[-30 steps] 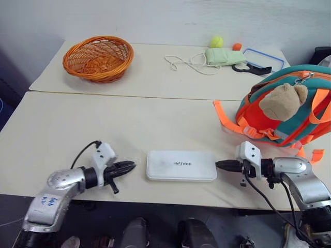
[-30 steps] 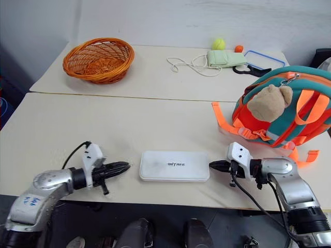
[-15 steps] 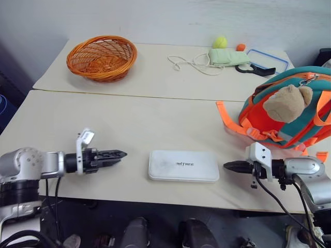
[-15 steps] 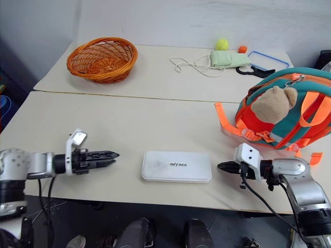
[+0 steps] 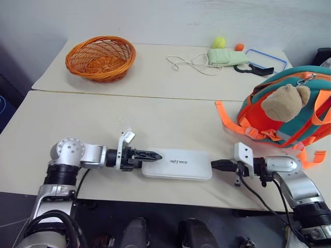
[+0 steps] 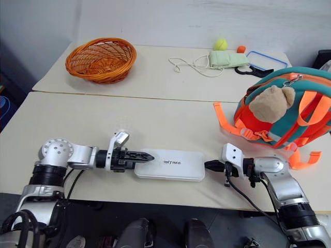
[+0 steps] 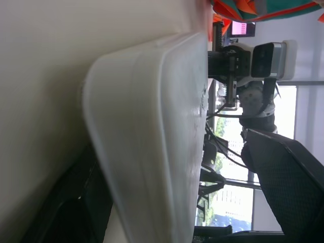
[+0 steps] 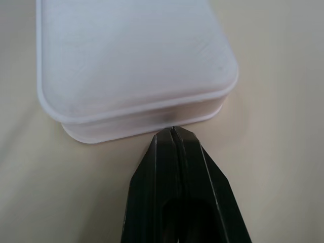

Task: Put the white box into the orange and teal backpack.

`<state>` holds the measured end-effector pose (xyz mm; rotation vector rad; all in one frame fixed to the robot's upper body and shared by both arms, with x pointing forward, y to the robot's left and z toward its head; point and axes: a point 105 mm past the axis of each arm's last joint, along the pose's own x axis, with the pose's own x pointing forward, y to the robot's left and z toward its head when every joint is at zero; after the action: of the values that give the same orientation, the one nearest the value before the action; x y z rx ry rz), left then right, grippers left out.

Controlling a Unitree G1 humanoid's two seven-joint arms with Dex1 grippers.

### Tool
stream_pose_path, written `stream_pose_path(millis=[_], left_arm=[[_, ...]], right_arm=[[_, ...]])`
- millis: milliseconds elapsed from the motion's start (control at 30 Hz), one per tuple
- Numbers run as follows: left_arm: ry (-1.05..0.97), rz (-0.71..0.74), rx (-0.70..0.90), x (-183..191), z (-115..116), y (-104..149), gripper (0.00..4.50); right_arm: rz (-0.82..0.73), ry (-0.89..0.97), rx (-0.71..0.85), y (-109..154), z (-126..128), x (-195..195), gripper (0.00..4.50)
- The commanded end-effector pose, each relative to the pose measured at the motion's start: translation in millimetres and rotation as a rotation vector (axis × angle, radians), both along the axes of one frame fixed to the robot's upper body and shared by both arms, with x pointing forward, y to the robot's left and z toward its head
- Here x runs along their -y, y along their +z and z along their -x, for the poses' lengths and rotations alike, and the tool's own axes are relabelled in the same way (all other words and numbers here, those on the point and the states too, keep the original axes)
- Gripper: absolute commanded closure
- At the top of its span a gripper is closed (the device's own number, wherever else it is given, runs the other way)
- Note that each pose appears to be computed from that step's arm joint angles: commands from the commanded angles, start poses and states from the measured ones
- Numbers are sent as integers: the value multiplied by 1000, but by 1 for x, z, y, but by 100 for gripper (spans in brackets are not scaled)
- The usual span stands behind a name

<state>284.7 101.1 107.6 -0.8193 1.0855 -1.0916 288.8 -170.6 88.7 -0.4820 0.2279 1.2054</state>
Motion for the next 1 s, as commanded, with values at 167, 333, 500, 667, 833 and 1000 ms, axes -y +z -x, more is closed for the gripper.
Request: stream_pose_path(millis=[167,333,500,667,833,1000], left_arm=[[-5,104,29,15,-2,14,141],[-49,127,62,12,10,21,295],[-5,173,200,2,12,39,332],[130,268,566,-22,8,72,332],[241,379,861,-61,17,102,332],[189,316,947,-69,23,100,332]], right_arm=[[-47,24,16,1,2,-14,450],[-156,-54,2,14,10,-3,413],[-246,-196,27,26,30,21,259],[-296,-524,87,34,62,82,88],[-329,-880,231,52,83,162,3],[-350,-907,366,85,63,187,3]])
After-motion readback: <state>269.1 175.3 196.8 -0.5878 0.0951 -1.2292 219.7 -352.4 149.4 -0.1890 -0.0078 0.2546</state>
